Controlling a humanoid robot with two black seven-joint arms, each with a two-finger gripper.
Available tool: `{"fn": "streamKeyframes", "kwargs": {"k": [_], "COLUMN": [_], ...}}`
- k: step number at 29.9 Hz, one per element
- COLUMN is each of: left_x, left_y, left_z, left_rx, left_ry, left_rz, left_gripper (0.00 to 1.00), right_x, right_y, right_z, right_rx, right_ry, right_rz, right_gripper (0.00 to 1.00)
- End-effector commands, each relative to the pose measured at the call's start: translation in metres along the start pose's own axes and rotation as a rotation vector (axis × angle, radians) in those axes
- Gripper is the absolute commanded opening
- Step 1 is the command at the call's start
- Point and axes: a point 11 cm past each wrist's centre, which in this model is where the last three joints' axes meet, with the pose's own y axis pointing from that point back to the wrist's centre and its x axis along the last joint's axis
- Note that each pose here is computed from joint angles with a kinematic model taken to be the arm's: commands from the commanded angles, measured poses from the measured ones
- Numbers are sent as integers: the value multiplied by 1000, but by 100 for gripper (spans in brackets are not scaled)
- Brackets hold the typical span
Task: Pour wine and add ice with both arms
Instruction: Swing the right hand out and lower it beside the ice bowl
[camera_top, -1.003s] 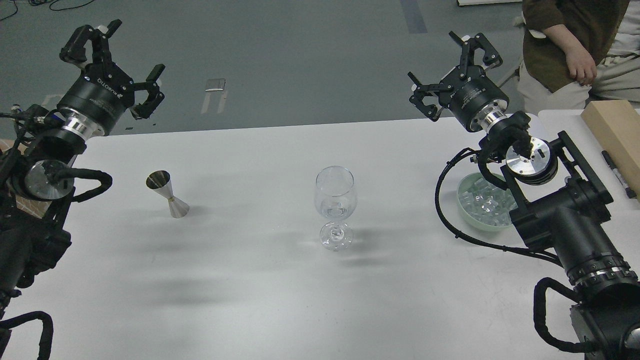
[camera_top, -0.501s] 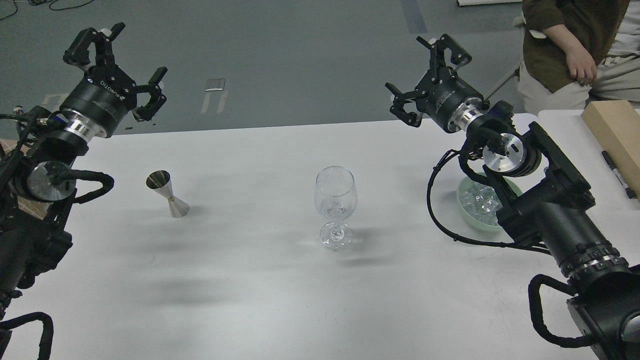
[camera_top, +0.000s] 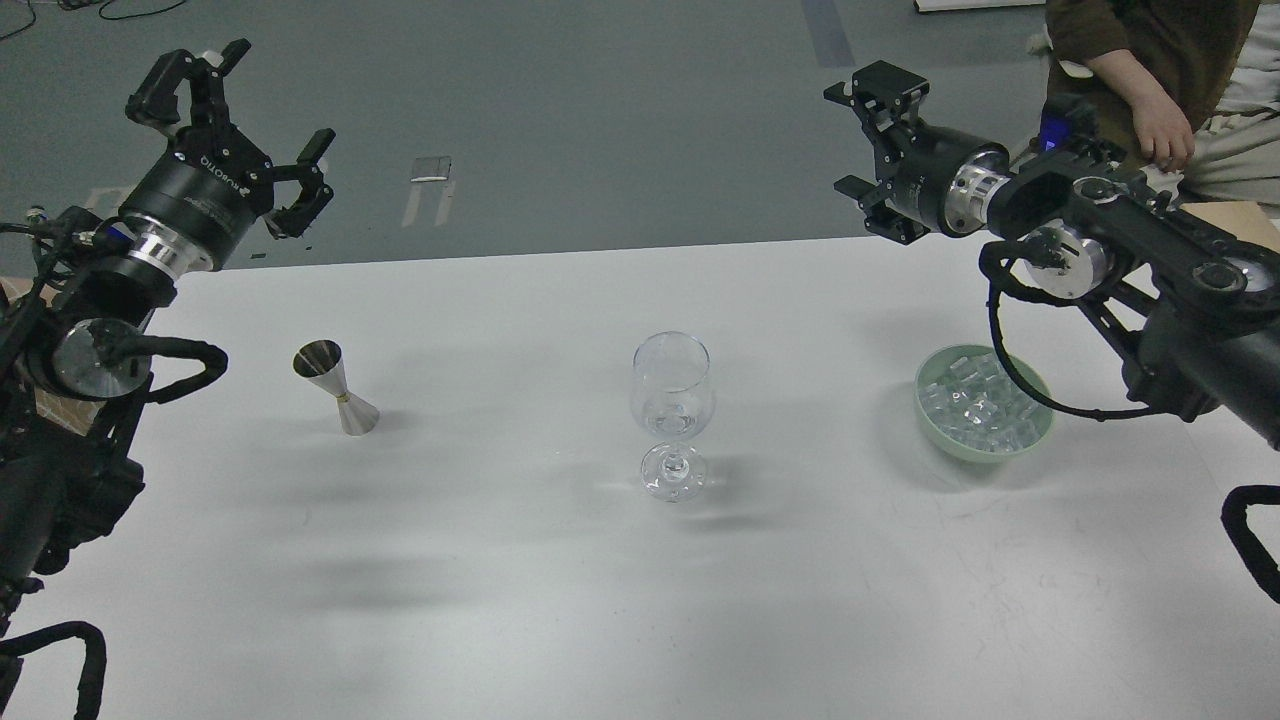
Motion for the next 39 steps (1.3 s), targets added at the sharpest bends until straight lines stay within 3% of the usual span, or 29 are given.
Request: {"fn": "streamKeyframes", "kwargs": {"k": [1,10,23,35,39], "left_x": [-1,-1,-3,-7,-7], "left_y": [0,0,-1,-3,-3], "left_z": [1,0,0,-3,-3], "left_rx": [-2,0,-1,-1,-1], "left_ry": [-1,-3,0,7,7], "left_rz": [-3,-4,-10,-17,-17], "left_gripper": [98,98,98,98,98], "right_x": [14,40,35,33,24], "right_y": [7,53,120,142,146], "right_z": [8,17,21,61,65], "right_rx": [-59,-153,-190,-262,-230], "right_ry": [147,508,878,1011,1028], "right_rz": [27,18,-40,-78,-119], "right_gripper": [98,100,98,97,96]}}
